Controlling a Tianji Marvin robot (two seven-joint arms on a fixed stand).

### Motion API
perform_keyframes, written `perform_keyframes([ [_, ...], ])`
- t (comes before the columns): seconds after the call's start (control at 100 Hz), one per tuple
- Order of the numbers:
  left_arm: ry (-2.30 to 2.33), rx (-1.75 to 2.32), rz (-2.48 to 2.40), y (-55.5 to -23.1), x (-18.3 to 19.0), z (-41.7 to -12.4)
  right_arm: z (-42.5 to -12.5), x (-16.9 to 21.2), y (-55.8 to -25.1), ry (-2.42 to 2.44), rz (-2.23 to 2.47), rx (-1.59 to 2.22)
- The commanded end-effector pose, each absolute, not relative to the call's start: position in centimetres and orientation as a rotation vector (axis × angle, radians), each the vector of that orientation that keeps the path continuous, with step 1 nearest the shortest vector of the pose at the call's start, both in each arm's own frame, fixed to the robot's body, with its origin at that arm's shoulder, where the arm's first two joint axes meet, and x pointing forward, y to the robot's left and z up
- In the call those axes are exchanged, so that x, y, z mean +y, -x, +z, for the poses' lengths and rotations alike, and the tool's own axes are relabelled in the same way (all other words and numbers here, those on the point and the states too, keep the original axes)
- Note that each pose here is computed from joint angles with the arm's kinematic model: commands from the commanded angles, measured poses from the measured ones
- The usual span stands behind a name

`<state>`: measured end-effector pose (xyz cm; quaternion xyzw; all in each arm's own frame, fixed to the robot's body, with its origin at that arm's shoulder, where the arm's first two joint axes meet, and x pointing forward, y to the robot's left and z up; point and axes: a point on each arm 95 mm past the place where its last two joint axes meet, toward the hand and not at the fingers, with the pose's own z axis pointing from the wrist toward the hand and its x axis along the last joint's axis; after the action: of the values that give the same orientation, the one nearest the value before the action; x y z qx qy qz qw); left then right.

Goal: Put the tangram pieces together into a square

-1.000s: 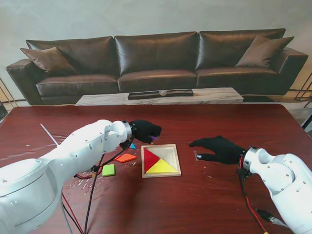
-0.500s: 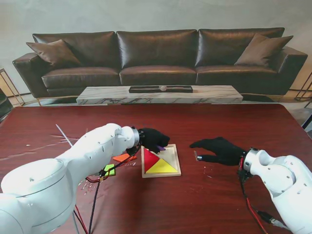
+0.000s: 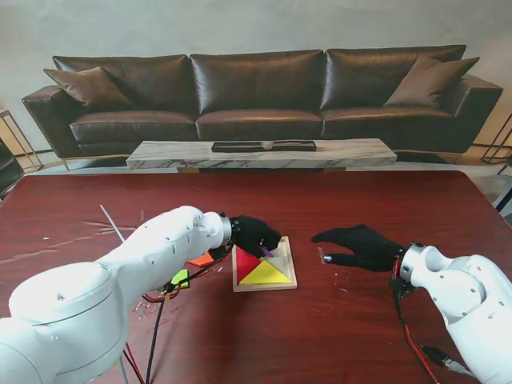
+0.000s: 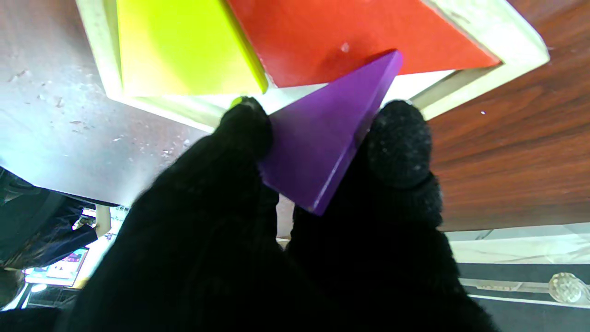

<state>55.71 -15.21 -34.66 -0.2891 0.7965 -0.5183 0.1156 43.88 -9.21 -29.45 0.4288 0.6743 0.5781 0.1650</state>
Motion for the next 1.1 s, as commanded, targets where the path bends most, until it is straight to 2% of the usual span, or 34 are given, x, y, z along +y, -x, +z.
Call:
perform_keyframes([
  [0.0,0.838,2.346,-1.527,-55.5,-15.8,-34.7,-29.6,-9.1,-43.7,-1.220,1.641,1.930],
  [1.09,0.896,2.193,-1.650,-54.8,-15.0,-35.9,-29.8,-8.7,-44.0,-1.240,1.629,1.935],
])
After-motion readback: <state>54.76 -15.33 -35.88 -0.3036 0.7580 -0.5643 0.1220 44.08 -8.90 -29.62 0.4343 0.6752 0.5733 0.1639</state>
